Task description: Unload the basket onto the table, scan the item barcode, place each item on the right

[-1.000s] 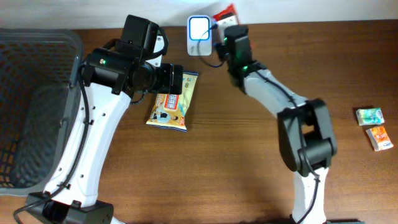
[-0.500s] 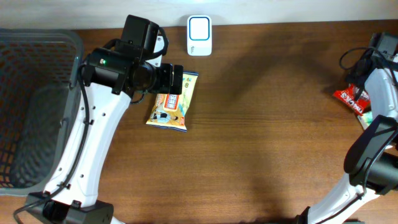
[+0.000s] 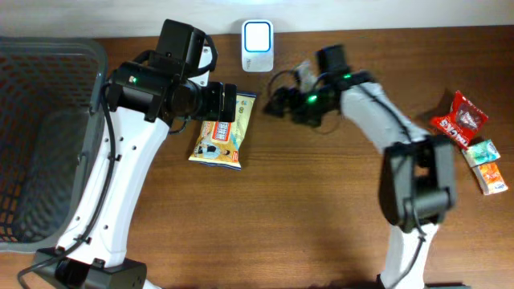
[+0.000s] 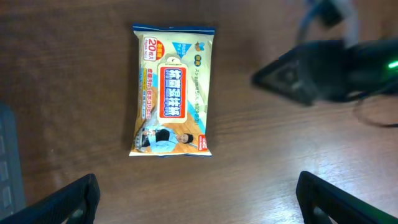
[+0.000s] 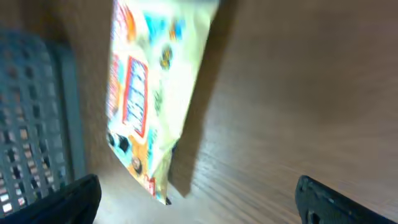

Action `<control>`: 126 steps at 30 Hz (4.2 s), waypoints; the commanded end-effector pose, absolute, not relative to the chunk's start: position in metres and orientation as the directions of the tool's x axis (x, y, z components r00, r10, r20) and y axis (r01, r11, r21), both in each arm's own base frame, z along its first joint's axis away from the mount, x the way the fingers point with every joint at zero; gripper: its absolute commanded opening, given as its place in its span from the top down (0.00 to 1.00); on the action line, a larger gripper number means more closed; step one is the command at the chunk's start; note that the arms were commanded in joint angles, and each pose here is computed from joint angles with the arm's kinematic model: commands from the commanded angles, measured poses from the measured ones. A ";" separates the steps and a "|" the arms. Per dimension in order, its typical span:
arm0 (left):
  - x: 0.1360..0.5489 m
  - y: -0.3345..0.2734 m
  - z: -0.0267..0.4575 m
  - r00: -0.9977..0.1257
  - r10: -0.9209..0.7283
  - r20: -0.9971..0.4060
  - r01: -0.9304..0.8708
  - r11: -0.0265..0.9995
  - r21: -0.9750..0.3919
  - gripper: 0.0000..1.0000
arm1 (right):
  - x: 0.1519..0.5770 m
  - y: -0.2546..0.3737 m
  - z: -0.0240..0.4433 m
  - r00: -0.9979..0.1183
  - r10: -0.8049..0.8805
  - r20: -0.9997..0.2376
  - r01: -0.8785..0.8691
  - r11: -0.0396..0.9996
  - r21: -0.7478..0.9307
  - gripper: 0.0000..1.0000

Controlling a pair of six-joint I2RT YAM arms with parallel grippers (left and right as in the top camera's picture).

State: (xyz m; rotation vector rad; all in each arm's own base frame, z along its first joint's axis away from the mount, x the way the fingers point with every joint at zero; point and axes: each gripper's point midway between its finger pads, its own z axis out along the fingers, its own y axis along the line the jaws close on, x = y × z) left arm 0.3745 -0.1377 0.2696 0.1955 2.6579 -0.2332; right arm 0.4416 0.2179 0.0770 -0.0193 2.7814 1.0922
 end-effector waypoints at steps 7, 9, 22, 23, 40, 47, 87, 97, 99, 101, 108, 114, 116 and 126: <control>0.374 -0.138 0.275 -0.873 0.112 -0.475 0.191 0.974 -0.122 0.01 | 0.411 0.316 0.026 -0.993 0.020 0.118 0.107 0.582 0.806 0.01; 0.374 -0.138 0.275 -0.873 0.112 -0.475 0.191 0.974 -0.122 0.01 | 0.403 0.328 0.008 -0.978 0.093 0.184 0.200 0.639 0.743 0.09; 0.374 -0.138 0.275 -0.873 0.112 -0.475 0.191 0.974 -0.122 0.01 | 0.409 0.189 0.011 -0.987 0.156 0.044 0.161 0.908 0.387 0.96; 0.374 -0.138 0.275 -0.873 0.112 -0.475 0.191 0.974 -0.122 0.01 | 0.399 0.154 0.028 -0.993 0.114 0.036 0.119 0.940 0.321 0.96; 0.374 -0.138 0.275 -0.873 0.112 -0.475 0.191 0.974 -0.122 0.01 | 0.415 0.130 0.035 -0.996 0.089 -0.020 0.086 0.989 0.118 0.01; 0.374 -0.138 0.275 -0.873 0.112 -0.475 0.191 0.974 -0.121 0.01 | 0.428 0.149 -0.007 -0.997 0.076 0.000 0.075 0.977 0.201 0.96; 0.368 -0.151 0.276 -0.879 0.115 -0.462 0.226 0.955 -0.194 0.01 | 0.393 -0.154 0.215 -0.797 0.515 -0.315 0.587 0.782 -0.208 0.02; 0.432 -0.200 0.254 -0.708 0.346 -0.616 0.548 0.819 -0.169 0.01 | 0.393 -0.155 0.215 -0.797 0.515 -0.315 0.588 0.782 -0.208 0.01; 0.447 -0.216 0.225 -0.699 0.387 -0.601 0.579 0.800 -0.158 0.01 | 0.393 -0.154 0.215 -0.797 0.515 -0.315 0.588 0.782 -0.208 0.01; 0.462 -0.230 0.172 -0.656 0.508 -0.558 0.666 0.738 -0.111 0.01 | 0.393 -0.155 0.215 -0.797 0.515 -0.315 0.588 0.782 -0.208 0.01; 0.412 -0.264 0.021 -0.769 0.597 -0.228 0.637 0.681 -0.363 0.01 | 0.393 -0.155 0.215 -0.797 0.515 -0.315 0.588 0.782 -0.208 0.01; 0.373 -0.283 0.018 -0.738 0.660 -0.137 0.653 0.650 -0.388 0.42 | 0.393 -0.155 0.215 -0.797 0.515 -0.315 0.588 0.782 -0.208 0.01; 0.369 -0.283 0.018 -0.737 0.665 -0.124 0.652 0.649 -0.392 0.79 | 0.393 -0.155 0.215 -0.797 0.515 -0.315 0.588 0.782 -0.208 0.01; 0.387 -0.319 0.224 -0.945 0.174 0.277 -0.181 0.428 -0.886 1.00 | 0.393 -0.155 0.215 -0.797 0.515 -0.315 0.588 0.782 -0.208 0.01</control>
